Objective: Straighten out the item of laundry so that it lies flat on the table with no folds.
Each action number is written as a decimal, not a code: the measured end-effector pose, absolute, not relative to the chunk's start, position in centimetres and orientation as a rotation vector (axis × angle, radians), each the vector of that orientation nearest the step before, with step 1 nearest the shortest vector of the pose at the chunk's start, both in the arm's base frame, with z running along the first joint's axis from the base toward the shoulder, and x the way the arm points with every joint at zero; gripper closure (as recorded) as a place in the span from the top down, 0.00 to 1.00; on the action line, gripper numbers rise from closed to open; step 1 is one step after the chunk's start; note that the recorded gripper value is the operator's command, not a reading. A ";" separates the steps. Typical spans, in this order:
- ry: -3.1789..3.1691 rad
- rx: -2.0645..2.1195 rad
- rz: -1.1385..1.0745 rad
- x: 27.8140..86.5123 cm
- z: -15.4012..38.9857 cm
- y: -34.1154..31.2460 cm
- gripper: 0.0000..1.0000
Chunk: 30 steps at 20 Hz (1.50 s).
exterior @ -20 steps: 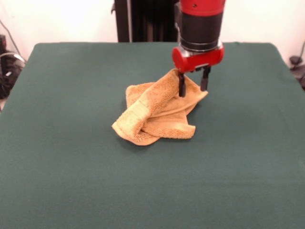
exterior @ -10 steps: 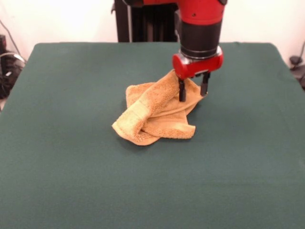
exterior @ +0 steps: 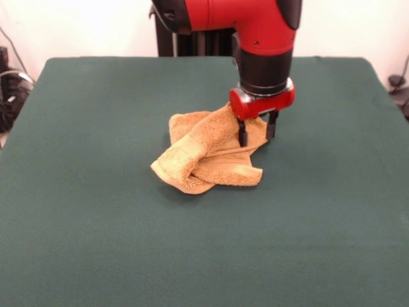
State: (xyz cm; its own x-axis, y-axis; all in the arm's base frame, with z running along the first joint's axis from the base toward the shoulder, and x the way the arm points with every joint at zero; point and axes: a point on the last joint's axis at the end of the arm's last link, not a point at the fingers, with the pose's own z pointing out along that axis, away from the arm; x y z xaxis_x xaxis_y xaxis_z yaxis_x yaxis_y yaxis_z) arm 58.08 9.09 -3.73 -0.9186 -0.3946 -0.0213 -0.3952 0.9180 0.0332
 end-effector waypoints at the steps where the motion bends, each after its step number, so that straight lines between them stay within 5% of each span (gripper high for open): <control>1: 3.063 -0.631 0.057 58.1 -3.7 9.1 1.00; 20: 3.062 -0.601 0.062 58.3 -3.3 8.0 1.00; 30: 3.069 -0.428 0.015 59.2 -1.8 -0.8 1.00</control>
State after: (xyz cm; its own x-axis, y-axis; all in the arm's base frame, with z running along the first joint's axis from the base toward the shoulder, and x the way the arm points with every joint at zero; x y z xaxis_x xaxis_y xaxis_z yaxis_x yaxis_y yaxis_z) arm 59.24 -0.78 -1.81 -0.9610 -0.2730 -0.0435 -0.2734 0.9619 0.0036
